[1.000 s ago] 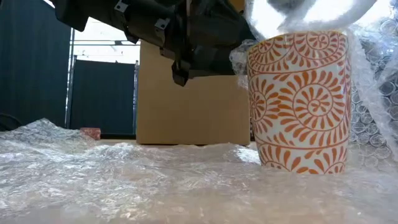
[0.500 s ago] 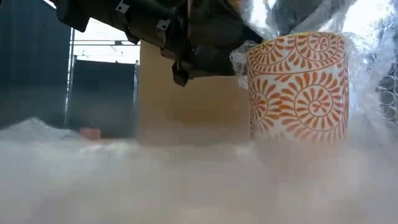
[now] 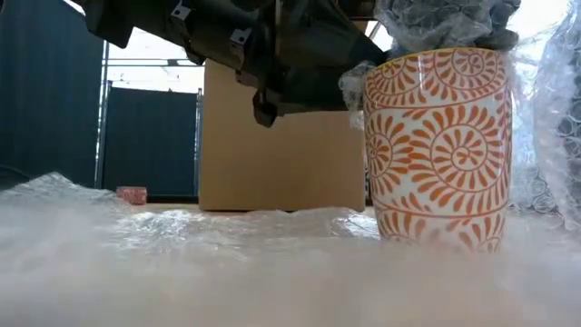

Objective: Wrap mug
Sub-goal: Wrap the yellow mug with the bubble wrap

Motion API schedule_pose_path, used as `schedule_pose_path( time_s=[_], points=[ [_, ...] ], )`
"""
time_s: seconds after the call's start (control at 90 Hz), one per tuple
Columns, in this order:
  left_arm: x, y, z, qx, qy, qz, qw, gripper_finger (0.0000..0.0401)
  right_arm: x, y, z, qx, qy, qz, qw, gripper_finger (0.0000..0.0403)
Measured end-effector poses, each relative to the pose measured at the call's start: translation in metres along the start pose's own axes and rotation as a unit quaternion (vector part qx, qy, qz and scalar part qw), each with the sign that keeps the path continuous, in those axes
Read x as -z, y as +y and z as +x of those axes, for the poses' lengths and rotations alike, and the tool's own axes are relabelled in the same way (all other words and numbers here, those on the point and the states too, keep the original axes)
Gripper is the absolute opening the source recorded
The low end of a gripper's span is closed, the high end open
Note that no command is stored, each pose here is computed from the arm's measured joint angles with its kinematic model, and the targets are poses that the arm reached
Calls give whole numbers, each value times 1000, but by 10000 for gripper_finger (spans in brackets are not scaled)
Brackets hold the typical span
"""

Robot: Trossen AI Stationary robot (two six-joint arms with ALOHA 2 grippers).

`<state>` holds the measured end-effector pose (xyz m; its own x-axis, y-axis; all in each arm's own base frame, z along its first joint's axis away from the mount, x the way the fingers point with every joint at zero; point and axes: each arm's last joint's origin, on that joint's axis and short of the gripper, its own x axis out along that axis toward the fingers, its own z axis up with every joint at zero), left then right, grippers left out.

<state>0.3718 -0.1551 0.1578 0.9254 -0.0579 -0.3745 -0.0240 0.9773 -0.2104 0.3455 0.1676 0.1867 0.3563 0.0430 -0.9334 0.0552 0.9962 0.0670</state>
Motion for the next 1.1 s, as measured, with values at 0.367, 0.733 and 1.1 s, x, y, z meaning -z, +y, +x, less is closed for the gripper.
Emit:
schedule_pose_path(
  time_s=[0.367,0.733,1.1],
  points=[
    [0,-1,0,7,3,5,1000,164,4,-13,-69,-16,-34,21,999,41],
    [0,-1,0,7,4,4,1000,164,18,6,-106,-91,-54,5,994,41],
    [0,-1,0,7,3,4,1000,164,6,10,-60,-69,-42,-12,997,41]
  ],
)
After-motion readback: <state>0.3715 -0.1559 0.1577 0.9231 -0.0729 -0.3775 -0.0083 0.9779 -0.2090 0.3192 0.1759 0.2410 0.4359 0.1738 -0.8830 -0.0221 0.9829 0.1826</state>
